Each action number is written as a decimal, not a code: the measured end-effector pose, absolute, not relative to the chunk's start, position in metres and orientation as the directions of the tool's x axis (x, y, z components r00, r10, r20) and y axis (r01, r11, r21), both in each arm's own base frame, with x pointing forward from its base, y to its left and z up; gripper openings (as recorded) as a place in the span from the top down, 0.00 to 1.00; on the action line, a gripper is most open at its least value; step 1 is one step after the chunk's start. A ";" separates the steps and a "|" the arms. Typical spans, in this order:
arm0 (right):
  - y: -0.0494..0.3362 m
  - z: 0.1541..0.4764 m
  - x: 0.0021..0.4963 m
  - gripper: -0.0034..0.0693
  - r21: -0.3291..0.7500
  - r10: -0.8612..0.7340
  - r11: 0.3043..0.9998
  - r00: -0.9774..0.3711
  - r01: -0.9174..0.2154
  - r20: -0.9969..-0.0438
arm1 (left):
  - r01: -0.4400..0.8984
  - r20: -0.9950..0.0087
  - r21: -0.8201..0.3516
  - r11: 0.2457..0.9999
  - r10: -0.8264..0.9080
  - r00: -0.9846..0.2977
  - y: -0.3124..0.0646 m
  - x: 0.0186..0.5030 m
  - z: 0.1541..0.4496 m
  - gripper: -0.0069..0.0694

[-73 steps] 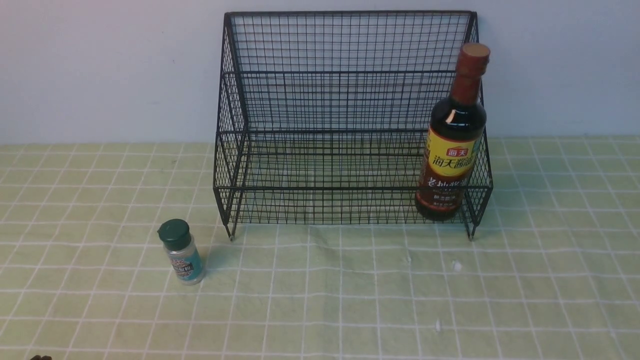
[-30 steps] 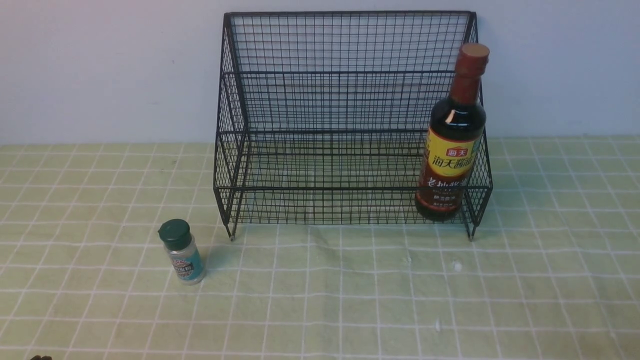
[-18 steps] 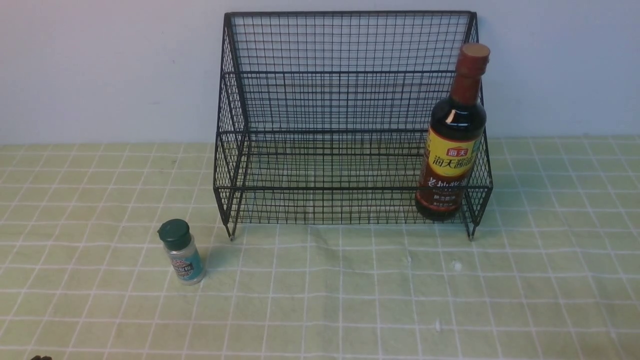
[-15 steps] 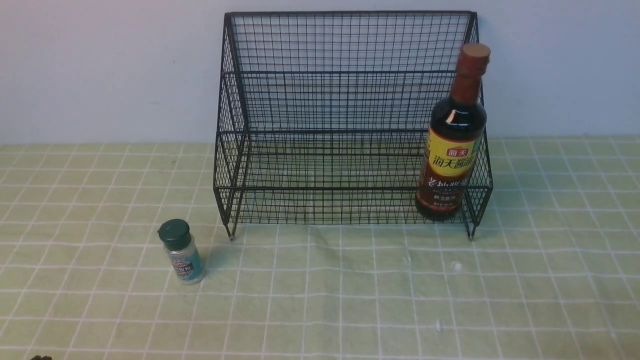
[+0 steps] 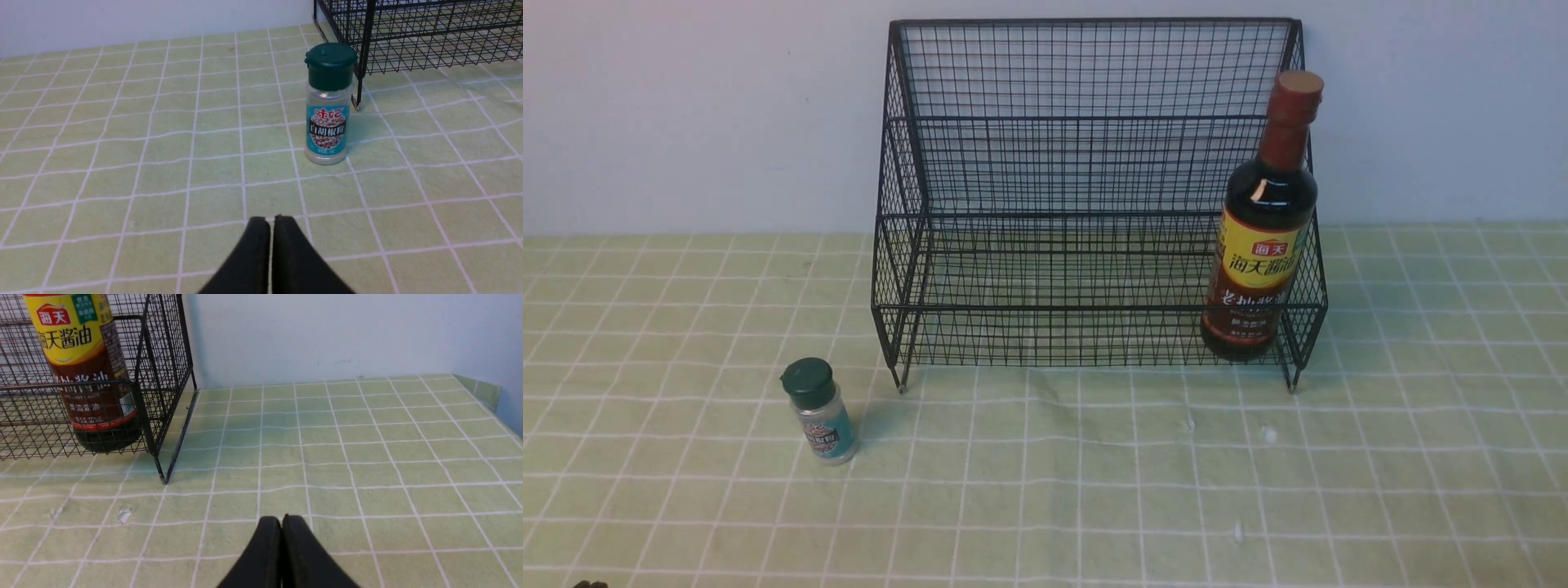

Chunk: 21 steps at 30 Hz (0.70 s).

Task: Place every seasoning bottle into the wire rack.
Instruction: Use the left arm to grab the condiment bottle closest to it

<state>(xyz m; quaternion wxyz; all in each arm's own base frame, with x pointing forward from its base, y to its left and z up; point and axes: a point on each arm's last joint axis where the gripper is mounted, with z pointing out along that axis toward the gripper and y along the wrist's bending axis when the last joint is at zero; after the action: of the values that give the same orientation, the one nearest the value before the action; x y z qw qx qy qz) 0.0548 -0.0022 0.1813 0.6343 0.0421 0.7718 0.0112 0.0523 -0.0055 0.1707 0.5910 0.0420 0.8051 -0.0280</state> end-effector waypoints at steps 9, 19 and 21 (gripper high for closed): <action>-0.002 0.181 0.055 0.97 0.071 0.079 0.996 -0.192 0.051 -0.978 | 0.101 -0.954 0.015 0.995 0.044 -0.297 -0.005 0.052 0.171 0.92; -0.002 0.181 0.055 0.97 0.072 0.080 0.996 -0.192 0.051 -0.978 | 0.089 -0.947 -0.307 0.947 -0.295 -0.129 -0.008 0.056 0.189 0.92; -0.002 0.181 0.055 0.97 0.072 0.080 0.996 -0.192 0.051 -0.978 | 0.094 -0.940 -0.337 0.937 -0.328 -0.096 -0.008 0.056 0.192 0.92</action>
<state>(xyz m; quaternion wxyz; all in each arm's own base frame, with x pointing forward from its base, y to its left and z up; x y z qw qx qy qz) 0.0548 -0.0022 0.1813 0.6343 0.0426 0.7718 0.0115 0.0561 -0.0079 0.1923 0.6673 -0.0810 0.7232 -0.1582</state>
